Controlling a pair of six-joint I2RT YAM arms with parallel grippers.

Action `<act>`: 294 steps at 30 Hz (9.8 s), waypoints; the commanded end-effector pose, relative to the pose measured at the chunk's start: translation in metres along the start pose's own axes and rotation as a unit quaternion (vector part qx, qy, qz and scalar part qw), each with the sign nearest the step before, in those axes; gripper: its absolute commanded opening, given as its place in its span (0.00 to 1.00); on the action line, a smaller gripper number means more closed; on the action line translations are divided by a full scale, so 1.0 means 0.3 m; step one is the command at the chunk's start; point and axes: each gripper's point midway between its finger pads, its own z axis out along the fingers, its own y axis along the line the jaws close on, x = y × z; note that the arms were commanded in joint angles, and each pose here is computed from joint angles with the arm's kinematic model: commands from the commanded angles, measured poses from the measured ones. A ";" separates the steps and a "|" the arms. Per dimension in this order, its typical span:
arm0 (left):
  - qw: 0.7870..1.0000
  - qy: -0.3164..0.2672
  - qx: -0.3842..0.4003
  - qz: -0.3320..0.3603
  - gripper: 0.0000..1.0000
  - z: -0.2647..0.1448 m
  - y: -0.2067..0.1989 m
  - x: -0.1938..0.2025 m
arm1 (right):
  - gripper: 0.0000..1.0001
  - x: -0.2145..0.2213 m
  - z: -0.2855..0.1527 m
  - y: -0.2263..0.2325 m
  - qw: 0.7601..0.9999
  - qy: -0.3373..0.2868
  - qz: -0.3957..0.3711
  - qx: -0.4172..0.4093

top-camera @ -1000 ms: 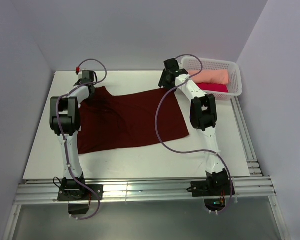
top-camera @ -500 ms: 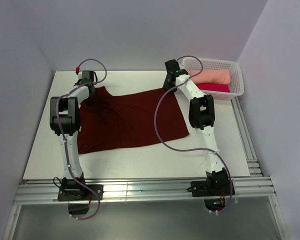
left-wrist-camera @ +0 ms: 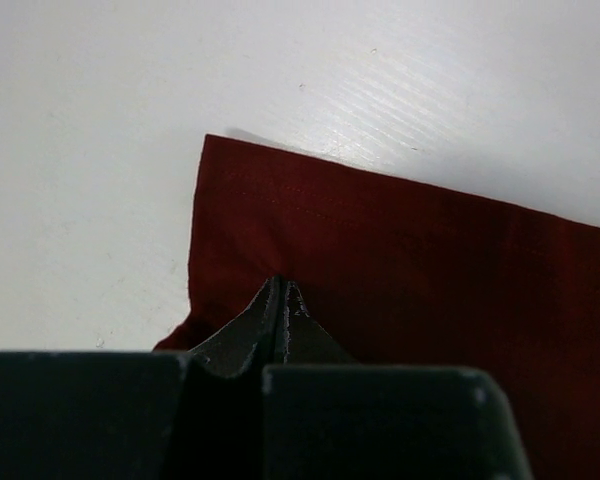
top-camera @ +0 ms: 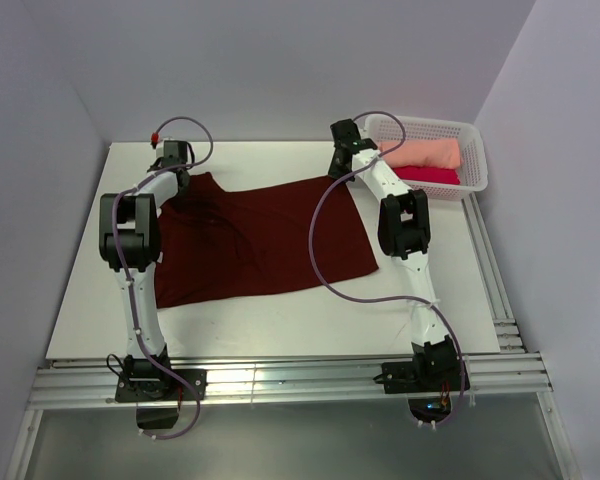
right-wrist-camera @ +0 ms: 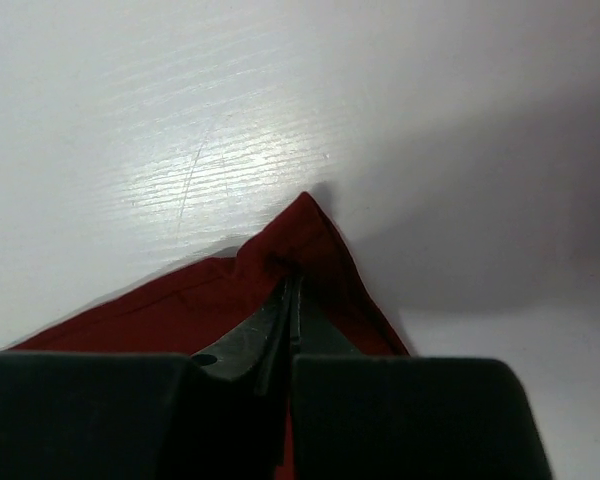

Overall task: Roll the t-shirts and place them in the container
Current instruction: Fold the tshirt

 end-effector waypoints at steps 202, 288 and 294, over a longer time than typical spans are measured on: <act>0.989 -0.117 -0.066 -0.055 0.00 -0.800 0.168 0.228 | 0.00 0.251 -0.456 -0.374 0.986 -0.082 0.132 0.061; 0.970 0.108 0.090 -0.197 0.32 -0.209 0.168 0.123 | 0.58 0.722 -0.543 0.878 0.878 0.102 -0.166 -0.437; 0.971 0.121 0.079 -0.189 0.31 -0.188 0.173 0.154 | 0.57 0.790 -0.512 0.887 0.888 0.104 -0.170 -0.415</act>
